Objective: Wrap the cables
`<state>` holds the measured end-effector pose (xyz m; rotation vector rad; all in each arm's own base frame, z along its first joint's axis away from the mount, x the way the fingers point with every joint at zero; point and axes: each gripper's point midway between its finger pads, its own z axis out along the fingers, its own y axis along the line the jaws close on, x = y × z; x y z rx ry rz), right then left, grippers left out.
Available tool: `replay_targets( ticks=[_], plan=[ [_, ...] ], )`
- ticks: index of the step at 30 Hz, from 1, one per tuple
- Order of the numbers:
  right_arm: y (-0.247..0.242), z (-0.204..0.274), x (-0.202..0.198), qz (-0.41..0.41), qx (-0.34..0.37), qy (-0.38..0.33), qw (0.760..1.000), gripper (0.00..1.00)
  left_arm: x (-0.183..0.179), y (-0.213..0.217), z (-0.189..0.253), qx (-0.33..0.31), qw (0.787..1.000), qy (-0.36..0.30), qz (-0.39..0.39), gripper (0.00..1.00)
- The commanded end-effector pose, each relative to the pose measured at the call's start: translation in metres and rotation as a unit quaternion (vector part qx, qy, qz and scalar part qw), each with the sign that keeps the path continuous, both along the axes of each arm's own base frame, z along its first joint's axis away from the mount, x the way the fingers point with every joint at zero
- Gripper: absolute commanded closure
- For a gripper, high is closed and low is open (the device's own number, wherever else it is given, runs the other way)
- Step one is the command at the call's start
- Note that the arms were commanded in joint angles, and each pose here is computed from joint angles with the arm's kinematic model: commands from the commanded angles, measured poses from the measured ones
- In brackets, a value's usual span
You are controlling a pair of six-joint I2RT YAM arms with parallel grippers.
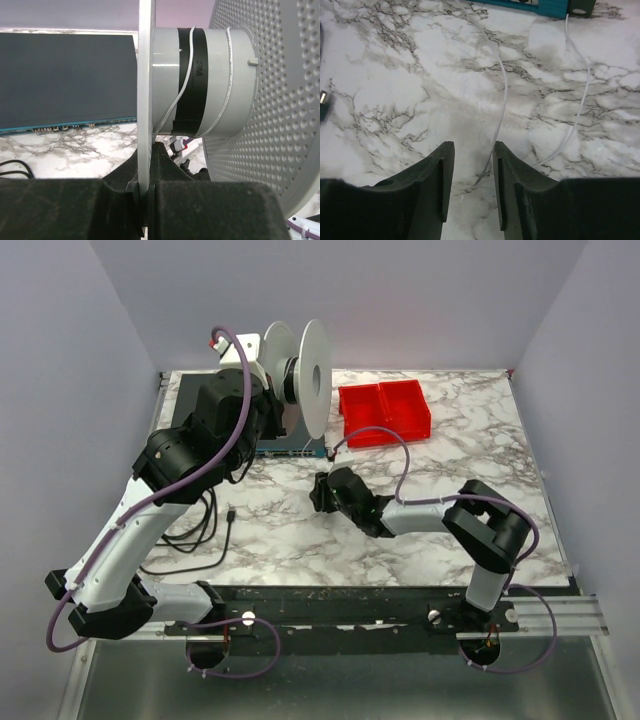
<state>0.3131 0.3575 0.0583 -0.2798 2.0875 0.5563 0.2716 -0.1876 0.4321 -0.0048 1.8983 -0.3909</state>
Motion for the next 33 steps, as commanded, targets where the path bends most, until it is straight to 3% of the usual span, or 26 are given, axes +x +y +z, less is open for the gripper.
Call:
replay_targets(
  ticks=[1, 4, 5, 20, 27, 33],
  plan=[
    [-0.003, -0.007, -0.004, -0.027, 0.004, 0.007, 1.0, 0.69, 0.001, 0.006, 0.033, -0.036, 0.998, -0.043, 0.013, 1.0],
    [-0.01, 0.004, -0.008, -0.049, -0.007, -0.002, 0.999, 0.97, 0.005, 0.008, 0.031, -0.033, 0.998, -0.046, 0.024, 1.0],
    [-0.012, 0.011, -0.012, -0.053, -0.014, -0.005, 0.998, 0.99, 0.007, 0.009, 0.029, -0.032, 0.998, -0.046, 0.028, 1.0],
    [-0.036, 0.12, -0.138, 0.005, -0.088, -0.059, 0.994, 0.99, 0.102, 0.044, 0.005, -0.016, 0.986, -0.039, 0.163, 1.0],
    [-0.049, 0.176, -0.166, -0.001, -0.103, -0.105, 0.989, 0.99, 0.131, 0.054, -0.003, 0.016, 0.981, -0.035, 0.191, 1.0],
    [-0.06, 0.256, -0.169, 0.002, -0.053, -0.155, 0.986, 0.99, 0.146, 0.054, -0.028, 0.047, 0.98, -0.026, 0.191, 1.0]
  ],
)
